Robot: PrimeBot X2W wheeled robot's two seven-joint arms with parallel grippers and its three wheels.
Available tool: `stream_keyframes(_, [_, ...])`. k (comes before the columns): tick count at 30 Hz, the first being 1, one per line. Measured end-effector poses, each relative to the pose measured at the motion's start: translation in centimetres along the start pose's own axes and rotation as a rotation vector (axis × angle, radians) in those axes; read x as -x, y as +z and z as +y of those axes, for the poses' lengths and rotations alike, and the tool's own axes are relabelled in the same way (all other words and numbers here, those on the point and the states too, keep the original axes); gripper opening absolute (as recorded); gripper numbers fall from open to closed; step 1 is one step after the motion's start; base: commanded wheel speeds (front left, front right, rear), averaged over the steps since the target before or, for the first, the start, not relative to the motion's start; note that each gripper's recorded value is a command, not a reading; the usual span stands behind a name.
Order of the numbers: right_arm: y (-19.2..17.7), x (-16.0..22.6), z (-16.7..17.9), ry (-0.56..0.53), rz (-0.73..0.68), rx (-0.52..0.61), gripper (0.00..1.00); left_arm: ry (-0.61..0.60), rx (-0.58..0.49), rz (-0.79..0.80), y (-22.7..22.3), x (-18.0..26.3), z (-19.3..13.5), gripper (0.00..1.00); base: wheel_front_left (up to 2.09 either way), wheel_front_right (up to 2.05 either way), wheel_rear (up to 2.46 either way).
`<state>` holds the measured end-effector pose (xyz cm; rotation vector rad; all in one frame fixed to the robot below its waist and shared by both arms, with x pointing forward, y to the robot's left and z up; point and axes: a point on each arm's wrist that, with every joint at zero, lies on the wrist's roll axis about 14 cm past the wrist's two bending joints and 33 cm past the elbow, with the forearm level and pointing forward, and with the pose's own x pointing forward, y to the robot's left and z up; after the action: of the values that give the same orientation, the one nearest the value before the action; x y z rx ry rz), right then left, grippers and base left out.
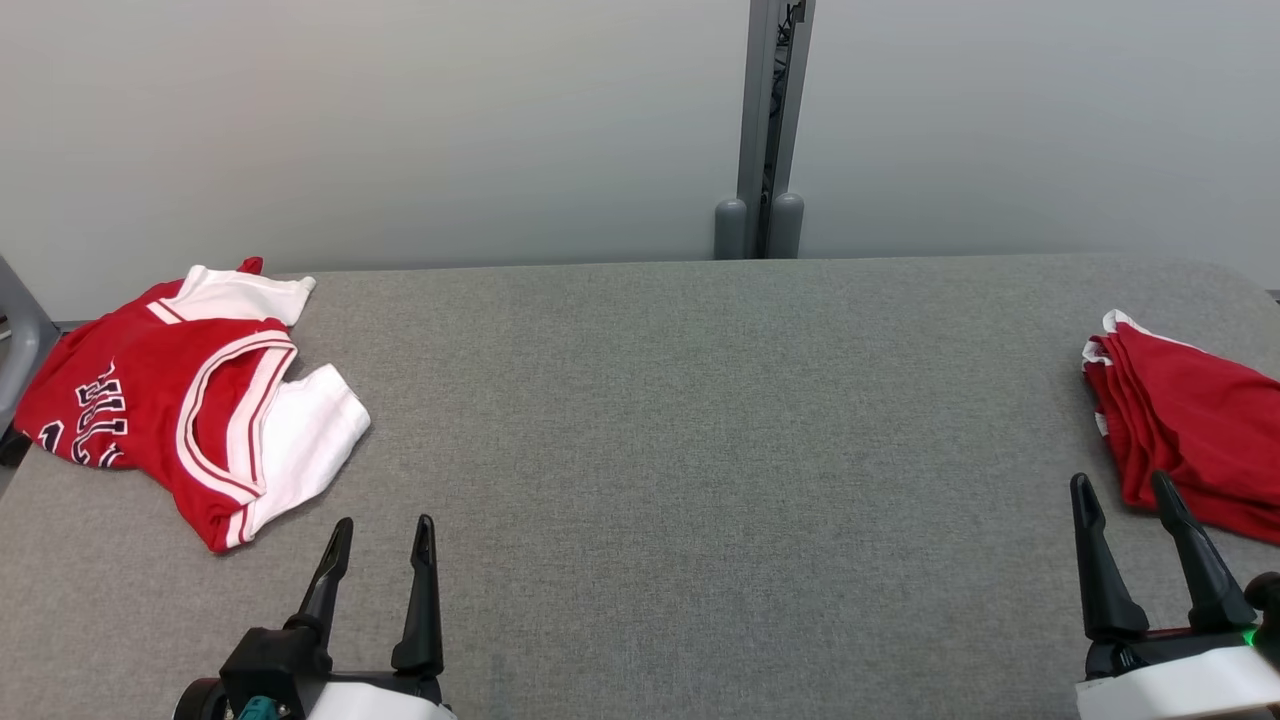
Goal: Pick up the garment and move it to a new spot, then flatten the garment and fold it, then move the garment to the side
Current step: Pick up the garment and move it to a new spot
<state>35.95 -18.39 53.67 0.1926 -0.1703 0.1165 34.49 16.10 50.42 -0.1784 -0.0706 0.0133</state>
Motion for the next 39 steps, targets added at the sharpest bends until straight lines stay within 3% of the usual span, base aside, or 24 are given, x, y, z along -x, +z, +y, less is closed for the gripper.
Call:
stream_keyframes(13, [-0.9,-1.4,3.1,0.096,0.023,-0.019,1.00,0.056,-0.007,-0.010,0.3,0.7,1.8,1.00,0.00,0.00,0.00])
stream_keyframes(29, [-4.7,-3.8,14.3,0.414,0.128,-0.102,1.00,0.342,-0.032,-0.038,1.4,6.5,9.9,1.00,0.00,0.00,0.00])
stream_keyframes(39, [-6.1,-3.6,18.4,0.544,0.176,-0.110,1.00,0.436,-0.037,-0.041,1.5,9.1,12.2,1.00,0.00,0.00,0.00])
